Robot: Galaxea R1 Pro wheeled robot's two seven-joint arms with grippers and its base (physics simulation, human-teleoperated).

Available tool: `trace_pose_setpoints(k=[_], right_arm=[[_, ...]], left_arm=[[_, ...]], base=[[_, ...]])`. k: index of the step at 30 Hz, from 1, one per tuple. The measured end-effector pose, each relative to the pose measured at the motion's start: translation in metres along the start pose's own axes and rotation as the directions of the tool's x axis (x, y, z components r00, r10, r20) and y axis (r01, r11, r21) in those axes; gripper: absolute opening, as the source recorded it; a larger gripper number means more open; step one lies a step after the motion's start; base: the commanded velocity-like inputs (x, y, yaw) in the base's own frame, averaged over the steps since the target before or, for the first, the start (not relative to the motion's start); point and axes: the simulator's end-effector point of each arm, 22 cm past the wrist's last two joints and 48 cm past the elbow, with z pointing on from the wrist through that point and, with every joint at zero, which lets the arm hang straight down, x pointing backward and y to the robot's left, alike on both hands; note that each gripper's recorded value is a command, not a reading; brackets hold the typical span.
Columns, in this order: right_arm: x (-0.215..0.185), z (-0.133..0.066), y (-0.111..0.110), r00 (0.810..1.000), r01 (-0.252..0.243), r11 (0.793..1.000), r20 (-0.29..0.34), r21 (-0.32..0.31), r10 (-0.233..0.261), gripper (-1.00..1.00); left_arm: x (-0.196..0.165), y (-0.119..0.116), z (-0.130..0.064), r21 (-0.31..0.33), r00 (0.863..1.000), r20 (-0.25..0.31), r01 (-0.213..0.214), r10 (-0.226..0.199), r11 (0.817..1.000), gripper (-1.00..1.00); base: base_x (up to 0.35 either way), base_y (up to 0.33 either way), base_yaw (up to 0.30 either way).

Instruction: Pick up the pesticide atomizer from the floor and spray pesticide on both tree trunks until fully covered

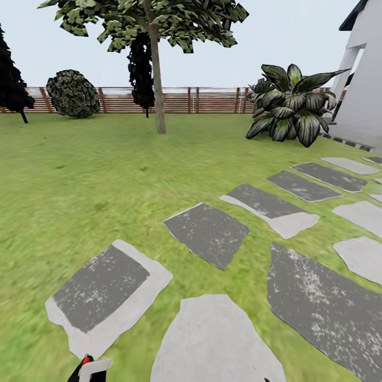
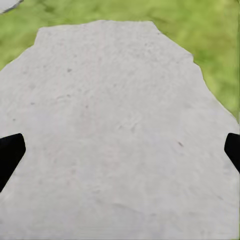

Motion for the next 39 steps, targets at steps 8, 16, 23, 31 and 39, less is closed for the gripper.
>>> trace_pose_setpoints(k=[8,16,23,31,39], right_arm=[[-0.031,0.009,-0.012,0.997,0.012,0.999,0.071,0.034,-0.014,1.0],[-0.031,0.007,-0.04,0.997,0.036,0.995,0.068,0.088,-0.042,1.0],[-0.028,0.007,-0.039,0.997,0.037,0.996,0.061,0.086,-0.042,1.0],[-0.024,0.007,-0.039,0.998,0.037,0.996,0.053,0.087,-0.042,1.0],[-0.023,0.007,-0.04,0.998,0.038,0.996,0.051,0.086,-0.042,1.0]], left_arm=[[0.003,-0.001,-0.001,0.003,1.0,-0.007,-0.001,0.001,1.0,-1.0],[0.004,-0.001,-0.001,0.003,1.0,-0.009,-0.001,0.001,1.0,-1.0],[0.007,-0.001,-0.001,0.002,1.0,-0.016,-0.003,0.003,1.0,-1.0],[0.011,-0.003,-0.002,0.006,1.0,-0.024,-0.003,0.003,1.0,-1.0],[0.013,-0.004,-0.002,0.01,1.0,-0.028,-0.003,0.003,1.0,-1.0]], base=[[0.337,0.0,0.0],[0.337,0.0,0.015],[0.337,0.0,0.17],[0.337,0.0,0.144],[0.337,0.0,0.009]])
